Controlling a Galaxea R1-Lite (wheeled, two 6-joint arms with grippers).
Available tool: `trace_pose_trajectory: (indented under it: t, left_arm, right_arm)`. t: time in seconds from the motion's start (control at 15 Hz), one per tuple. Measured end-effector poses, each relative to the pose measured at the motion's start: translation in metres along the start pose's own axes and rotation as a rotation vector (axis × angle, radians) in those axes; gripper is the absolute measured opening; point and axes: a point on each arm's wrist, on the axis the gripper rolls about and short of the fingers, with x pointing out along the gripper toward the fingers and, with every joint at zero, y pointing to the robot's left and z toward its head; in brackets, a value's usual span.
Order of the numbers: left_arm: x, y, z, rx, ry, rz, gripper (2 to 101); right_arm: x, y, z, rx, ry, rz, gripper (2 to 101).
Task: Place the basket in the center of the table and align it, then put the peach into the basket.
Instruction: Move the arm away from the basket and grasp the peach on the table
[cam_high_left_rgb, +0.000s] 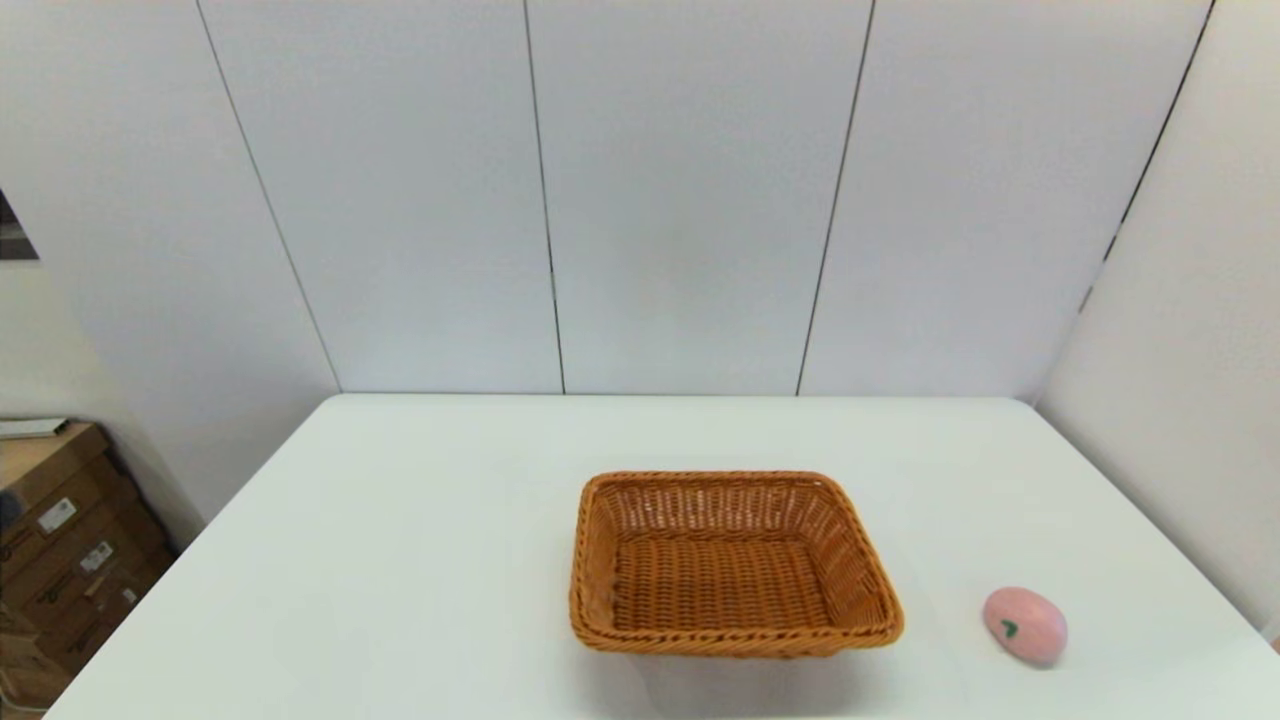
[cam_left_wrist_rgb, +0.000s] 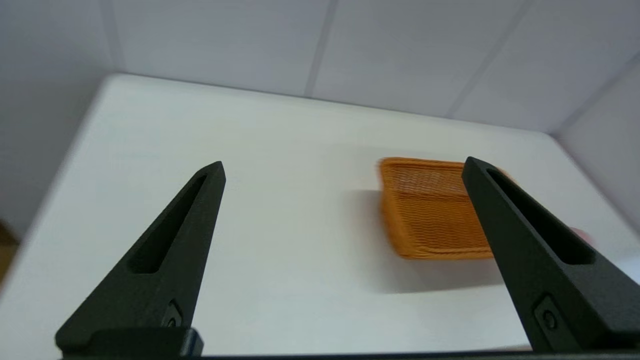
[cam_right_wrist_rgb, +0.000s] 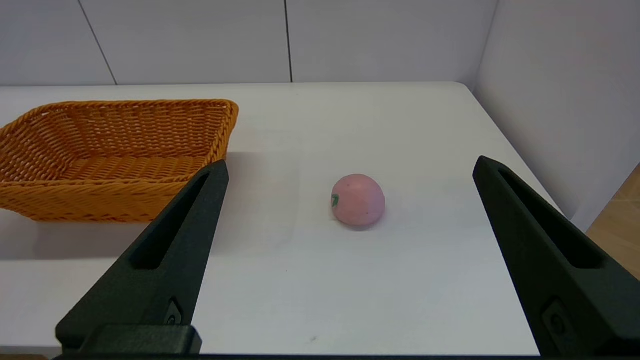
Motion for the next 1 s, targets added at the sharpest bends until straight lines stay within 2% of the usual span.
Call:
trace_pose_trajectory:
  t: [0.2, 0.47, 0.6, 0.73, 0.87, 1.0]
  left_arm:
    - [-0.021, 0.013, -0.054, 0.058, -0.037, 0.089, 96.6]
    - [-0.028, 0.027, -0.12, 0.116, -0.055, 0.111, 97.0]
    - [-0.022, 0.033, -0.141, 0.138, -0.069, 0.123, 97.0]
    - [-0.017, 0.036, -0.147, 0.153, -0.136, 0.153, 97.1]
    - [-0.015, 0.038, -0.153, 0.174, -0.149, 0.157, 97.1]
    - [-0.014, 0.039, -0.155, 0.183, -0.142, 0.156, 97.2]
  right_arm:
    - [0.0, 0.0, 0.0, -0.001, 0.0, 0.0, 97.1]
    - [0.0, 0.0, 0.0, -0.004, 0.001, -0.001, 97.1]
    - [-0.001, 0.0, 0.002, -0.014, 0.0, 0.0, 97.1]
    - [-0.003, 0.0, 0.013, -0.016, 0.008, 0.006, 97.1]
    - [-0.001, 0.001, 0.027, -0.015, 0.096, 0.003, 97.1]
    - [0.016, 0.001, 0.042, -0.017, 0.266, 0.0, 97.1]
